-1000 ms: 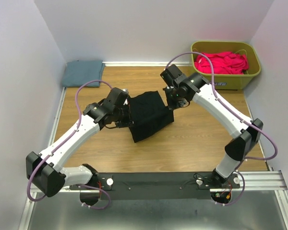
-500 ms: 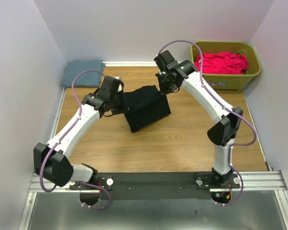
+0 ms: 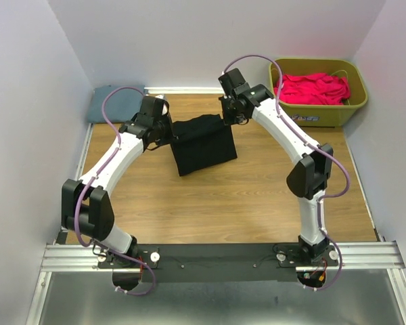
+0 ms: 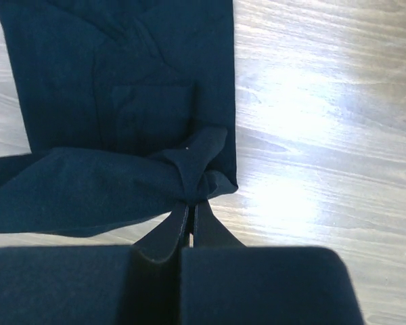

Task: Fold and stack the t-shirts
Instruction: Fold the tshirt

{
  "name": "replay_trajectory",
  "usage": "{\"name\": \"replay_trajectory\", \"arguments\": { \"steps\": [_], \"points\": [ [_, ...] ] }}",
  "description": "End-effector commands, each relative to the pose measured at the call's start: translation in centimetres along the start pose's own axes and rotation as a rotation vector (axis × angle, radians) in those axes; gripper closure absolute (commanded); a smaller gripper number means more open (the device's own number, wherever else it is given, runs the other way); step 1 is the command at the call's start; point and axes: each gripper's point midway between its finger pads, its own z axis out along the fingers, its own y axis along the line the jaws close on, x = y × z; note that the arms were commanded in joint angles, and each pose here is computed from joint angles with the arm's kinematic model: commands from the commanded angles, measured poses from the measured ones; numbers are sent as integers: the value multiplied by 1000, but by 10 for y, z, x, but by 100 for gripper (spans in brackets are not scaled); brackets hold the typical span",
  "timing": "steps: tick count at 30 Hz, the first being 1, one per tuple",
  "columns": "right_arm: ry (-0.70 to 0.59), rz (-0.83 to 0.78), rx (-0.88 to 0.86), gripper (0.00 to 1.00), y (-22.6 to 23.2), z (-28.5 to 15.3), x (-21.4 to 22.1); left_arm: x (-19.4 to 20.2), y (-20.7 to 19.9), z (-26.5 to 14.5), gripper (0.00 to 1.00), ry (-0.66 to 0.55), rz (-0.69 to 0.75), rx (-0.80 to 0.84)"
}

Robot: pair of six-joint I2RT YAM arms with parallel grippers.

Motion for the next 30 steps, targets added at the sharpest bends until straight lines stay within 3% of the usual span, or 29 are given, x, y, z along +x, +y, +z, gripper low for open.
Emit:
{"name": "replay_trajectory", "arguments": {
  "steps": [1, 5, 15, 21, 24, 30],
  "points": [
    [-18, 18, -35, 99, 3, -3, -1, -12, -6, -7, 100, -47, 45, 38],
    [85, 27, -123, 99, 8, -21, 44, 16, -5, -33, 100, -12, 41, 77],
    [370, 100, -337, 99, 15, -84, 184, 146, 12, -86, 100, 248, 15, 137],
    [539, 109, -452, 99, 31, -121, 258, 237, 10, -119, 100, 456, -29, 225],
    [635, 123, -465, 99, 29, -147, 303, 280, 13, -144, 100, 575, -126, 232],
    [723, 133, -491, 99, 30, -177, 329, 292, 6, -187, 100, 609, -175, 323]
  ]
}}
